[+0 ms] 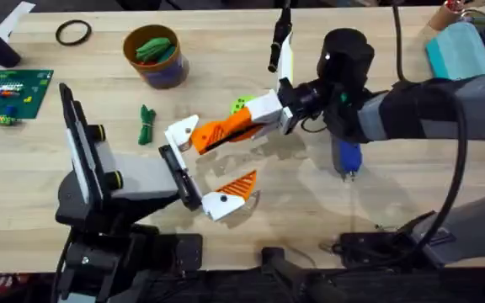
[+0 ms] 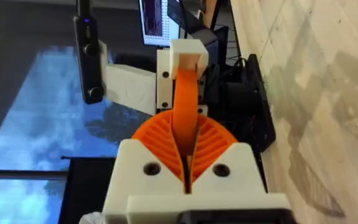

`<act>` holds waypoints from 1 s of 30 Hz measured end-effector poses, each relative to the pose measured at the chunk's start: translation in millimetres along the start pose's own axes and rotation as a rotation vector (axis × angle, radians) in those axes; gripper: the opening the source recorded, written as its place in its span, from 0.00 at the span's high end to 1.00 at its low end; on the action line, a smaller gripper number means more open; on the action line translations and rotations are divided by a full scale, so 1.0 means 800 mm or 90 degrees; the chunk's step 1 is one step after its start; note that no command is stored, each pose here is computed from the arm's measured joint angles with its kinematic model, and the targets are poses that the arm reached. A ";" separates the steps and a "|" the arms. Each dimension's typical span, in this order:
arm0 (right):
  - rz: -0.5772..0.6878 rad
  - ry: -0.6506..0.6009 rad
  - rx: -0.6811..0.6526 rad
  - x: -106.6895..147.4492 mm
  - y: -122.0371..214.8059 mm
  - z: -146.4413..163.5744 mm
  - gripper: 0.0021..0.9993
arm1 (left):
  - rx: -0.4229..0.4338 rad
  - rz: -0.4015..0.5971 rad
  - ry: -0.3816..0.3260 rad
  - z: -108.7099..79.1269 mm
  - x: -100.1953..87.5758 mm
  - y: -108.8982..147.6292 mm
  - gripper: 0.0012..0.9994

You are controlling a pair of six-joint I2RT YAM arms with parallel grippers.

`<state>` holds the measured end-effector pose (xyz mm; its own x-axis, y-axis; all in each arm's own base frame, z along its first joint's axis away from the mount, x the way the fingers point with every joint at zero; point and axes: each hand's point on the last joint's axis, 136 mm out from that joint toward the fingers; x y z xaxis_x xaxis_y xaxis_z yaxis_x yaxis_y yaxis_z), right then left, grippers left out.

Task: Pick up the gripper from the table and insert it into the empty holder that is missing its gripper. Then pick up a screw, insert it into the mounting hole, and use the screwdriver to tighten it. Finally, clean up the table by picking up the vegetable and placing it into the bucket.

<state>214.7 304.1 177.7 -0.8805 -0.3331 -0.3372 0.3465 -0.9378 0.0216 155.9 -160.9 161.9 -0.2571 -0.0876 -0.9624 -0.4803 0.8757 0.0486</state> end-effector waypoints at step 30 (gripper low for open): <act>-0.004 0.005 0.010 -0.012 -0.017 -0.015 0.99 | -0.010 -0.002 0.011 0.003 0.000 0.000 0.02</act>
<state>222.1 321.5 169.6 -0.8804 -0.3262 -0.3443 0.3357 -0.9414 0.0333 158.3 -159.6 161.5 -0.2702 -0.0981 -0.9578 -0.4935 0.8683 0.0503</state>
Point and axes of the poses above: each hand's point on the last joint's axis, 136 mm out from that joint toward the fingers, its own y axis back along the fingers, its own z axis along the line the jaws close on, x = y × z, and after that the axes turned 14 degrees about y, right-handed
